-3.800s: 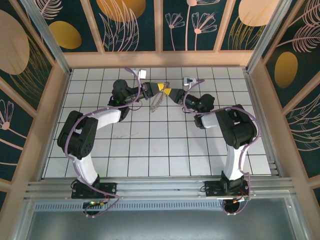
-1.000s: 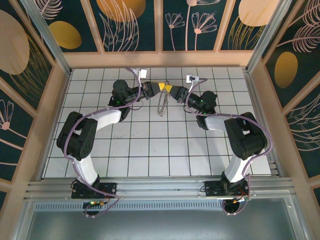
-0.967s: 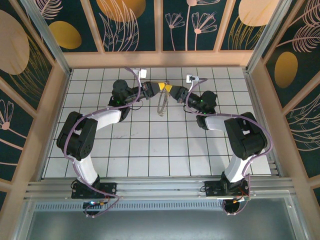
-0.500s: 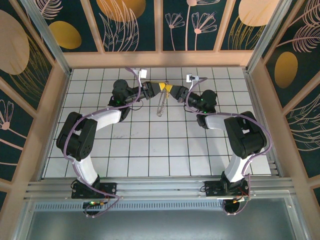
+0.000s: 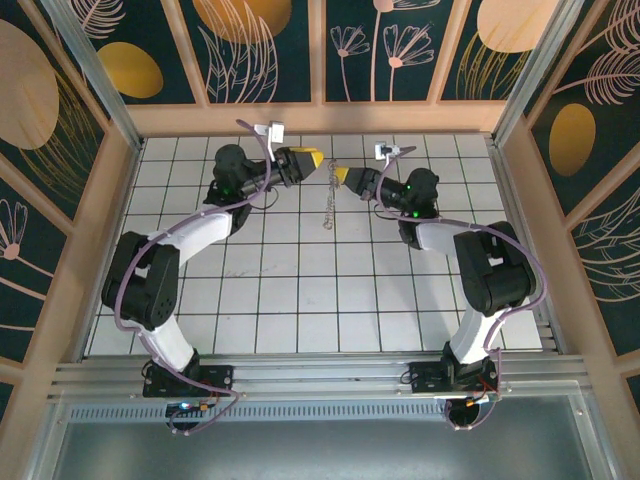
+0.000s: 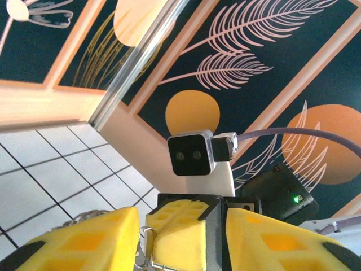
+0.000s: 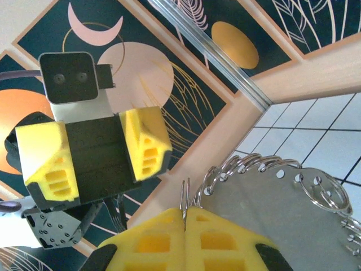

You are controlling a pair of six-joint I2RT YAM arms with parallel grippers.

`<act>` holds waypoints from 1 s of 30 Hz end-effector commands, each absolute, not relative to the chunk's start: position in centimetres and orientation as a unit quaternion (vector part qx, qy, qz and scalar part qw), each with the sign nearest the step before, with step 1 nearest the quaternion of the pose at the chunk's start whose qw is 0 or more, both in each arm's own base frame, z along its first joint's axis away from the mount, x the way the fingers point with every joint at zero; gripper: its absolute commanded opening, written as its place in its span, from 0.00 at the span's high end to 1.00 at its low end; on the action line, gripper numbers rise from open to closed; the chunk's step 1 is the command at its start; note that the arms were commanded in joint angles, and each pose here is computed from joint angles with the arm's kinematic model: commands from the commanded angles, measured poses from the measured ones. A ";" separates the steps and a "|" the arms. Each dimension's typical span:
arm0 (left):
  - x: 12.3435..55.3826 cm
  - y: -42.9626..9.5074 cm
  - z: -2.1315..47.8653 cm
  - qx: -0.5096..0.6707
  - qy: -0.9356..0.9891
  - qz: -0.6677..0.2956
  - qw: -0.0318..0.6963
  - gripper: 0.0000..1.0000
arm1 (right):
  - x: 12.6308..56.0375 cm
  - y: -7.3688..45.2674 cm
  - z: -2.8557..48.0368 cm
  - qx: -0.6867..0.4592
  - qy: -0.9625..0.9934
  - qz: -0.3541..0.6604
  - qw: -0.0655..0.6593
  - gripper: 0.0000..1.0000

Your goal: Put the keys on the keyring

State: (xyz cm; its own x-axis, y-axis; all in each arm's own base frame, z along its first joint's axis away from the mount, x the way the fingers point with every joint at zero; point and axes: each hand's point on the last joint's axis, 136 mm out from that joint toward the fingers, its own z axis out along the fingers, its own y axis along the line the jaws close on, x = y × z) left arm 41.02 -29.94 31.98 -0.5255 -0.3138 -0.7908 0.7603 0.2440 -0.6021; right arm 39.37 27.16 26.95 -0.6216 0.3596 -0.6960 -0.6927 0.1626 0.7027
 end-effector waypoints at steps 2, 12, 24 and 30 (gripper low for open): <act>41.4 -29.1 34.1 0.215 0.643 -0.564 0.471 0.50 | 39.2 27.3 29.4 -0.211 0.621 0.626 0.421 1.00; 42.5 -30.3 32.1 0.278 0.657 -0.575 0.400 0.46 | 39.2 26.9 30.0 -0.283 0.613 0.631 0.382 1.00; 42.3 -31.1 31.2 0.295 0.650 -0.601 0.359 0.57 | 39.5 27.6 30.7 -0.285 0.600 0.648 0.374 1.00; 42.5 -31.2 30.6 0.292 0.651 -0.604 0.354 0.59 | 39.7 27.9 30.8 -0.281 0.595 0.653 0.375 1.00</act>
